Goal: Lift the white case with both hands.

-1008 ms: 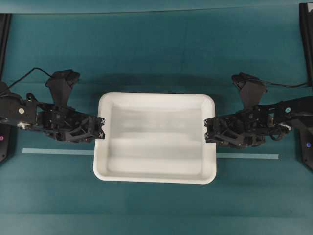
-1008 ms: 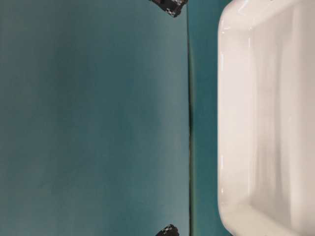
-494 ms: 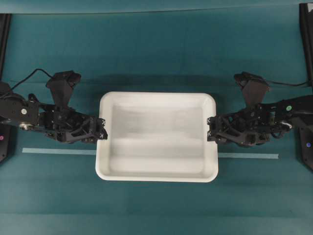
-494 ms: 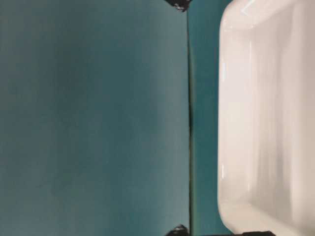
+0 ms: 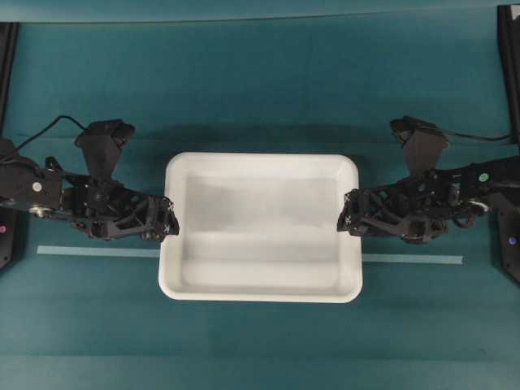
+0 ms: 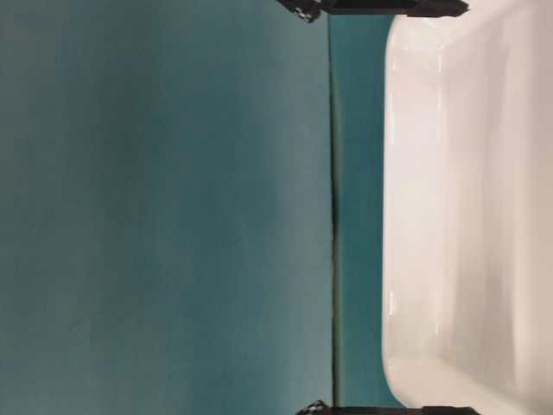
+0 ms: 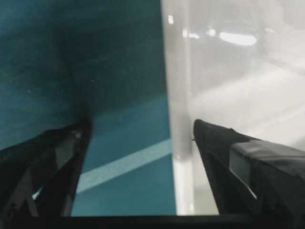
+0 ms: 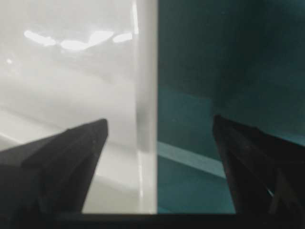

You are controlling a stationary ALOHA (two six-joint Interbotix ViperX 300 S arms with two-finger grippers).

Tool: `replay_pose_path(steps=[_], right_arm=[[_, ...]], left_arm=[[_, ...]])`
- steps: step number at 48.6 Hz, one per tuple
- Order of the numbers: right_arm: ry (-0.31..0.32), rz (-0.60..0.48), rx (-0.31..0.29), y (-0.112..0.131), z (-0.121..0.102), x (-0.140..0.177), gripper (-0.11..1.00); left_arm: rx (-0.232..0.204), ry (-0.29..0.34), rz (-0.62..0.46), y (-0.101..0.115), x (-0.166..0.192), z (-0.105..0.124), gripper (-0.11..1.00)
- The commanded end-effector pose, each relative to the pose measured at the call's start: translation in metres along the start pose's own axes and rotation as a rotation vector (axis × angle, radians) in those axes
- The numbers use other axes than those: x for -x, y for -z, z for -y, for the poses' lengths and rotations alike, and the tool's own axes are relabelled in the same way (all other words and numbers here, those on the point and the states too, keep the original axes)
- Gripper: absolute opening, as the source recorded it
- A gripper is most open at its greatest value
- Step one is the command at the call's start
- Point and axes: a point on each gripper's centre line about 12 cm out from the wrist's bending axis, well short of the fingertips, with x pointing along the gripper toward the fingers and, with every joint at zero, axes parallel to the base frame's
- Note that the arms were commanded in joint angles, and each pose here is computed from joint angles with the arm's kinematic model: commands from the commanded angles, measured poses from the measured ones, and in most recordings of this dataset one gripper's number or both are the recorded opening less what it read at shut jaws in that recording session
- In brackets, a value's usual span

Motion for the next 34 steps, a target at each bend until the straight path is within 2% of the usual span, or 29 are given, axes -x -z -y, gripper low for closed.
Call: replay_pose_path(steps=[1, 9, 14, 23, 27, 34], right_arm=[[-0.012, 0.001, 0.001, -0.001, -0.004, 0.002, 0.92], [-0.056, 0.012, 0.006, -0.005, -0.008, 0.019, 0.92], [-0.111, 0.03, 0.067, -0.008, -0.015, 0.034, 0.92], [-0.229, 0.062, 0.186, -0.008, -0.031, 0.066, 0.92], [-0.27, 0.08, 0.248, -0.008, -0.034, 0.076, 0.92], [-0.333, 0.117, 0.353, -0.008, -0.037, 0.09, 0.92]], left_arm=[[-0.013, 0.027, 0.004, 0.0, 0.005, 0.007, 0.93], [-0.026, 0.086, 0.008, 0.002, 0.022, 0.012, 0.93], [-0.041, 0.135, 0.015, 0.003, 0.036, 0.016, 0.93], [-0.164, 0.247, 0.032, 0.008, 0.066, 0.028, 0.92], [-0.199, 0.282, 0.045, 0.007, 0.077, 0.031, 0.92], [-0.255, 0.309, 0.062, 0.006, 0.088, 0.031, 0.92]])
